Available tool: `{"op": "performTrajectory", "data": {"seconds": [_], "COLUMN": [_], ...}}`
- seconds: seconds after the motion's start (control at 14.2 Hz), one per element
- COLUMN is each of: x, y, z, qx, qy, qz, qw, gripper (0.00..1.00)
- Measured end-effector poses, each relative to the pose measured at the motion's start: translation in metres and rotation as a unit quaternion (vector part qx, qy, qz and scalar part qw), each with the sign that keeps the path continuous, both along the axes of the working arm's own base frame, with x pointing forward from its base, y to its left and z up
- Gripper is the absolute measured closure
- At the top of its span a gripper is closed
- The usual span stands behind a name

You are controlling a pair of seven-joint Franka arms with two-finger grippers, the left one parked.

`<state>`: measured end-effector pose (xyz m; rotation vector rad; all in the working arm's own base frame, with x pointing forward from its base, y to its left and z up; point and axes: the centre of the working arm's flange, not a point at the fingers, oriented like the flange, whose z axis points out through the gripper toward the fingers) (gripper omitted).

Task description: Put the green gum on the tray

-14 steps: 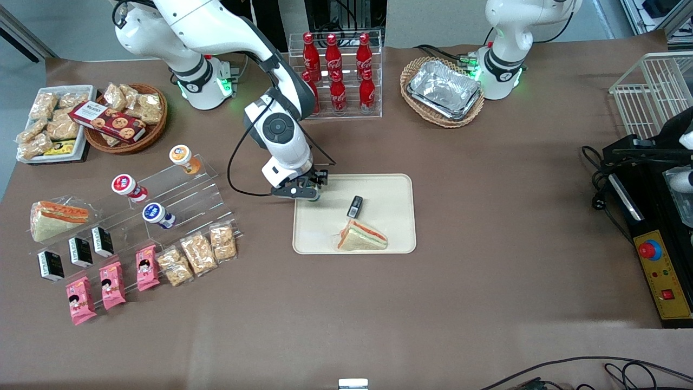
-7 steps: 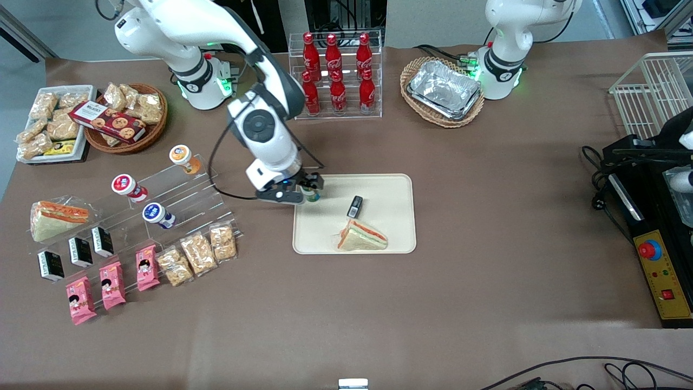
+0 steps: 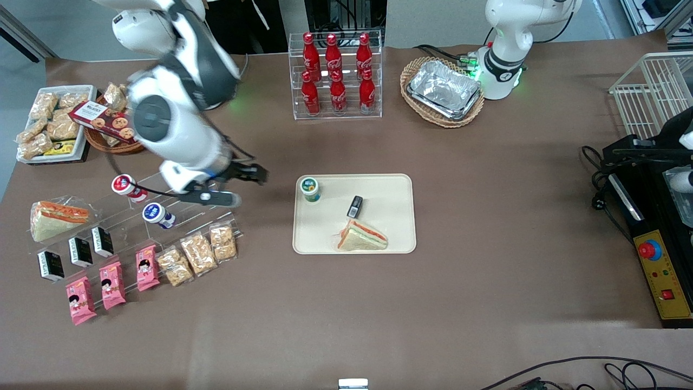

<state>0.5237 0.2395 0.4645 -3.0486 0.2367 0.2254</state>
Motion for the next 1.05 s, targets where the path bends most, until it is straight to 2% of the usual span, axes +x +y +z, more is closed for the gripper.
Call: {"op": "performTrajectory", "data": {"seconds": [0.49,0.77,1.05], "x": [0.0,0.005,0.005], "y": [-0.145,-0.203,-0.228], "z": [0.104,0.124,0.155], "qx": [0.022,0.019,0.012], "qy": [0.022,0.012,0.009], "qz": [0.03,0.066,0.089], "qw": [0.9991,0.9976,0.996], "gripper": [0.0,0.0,0.0]}}
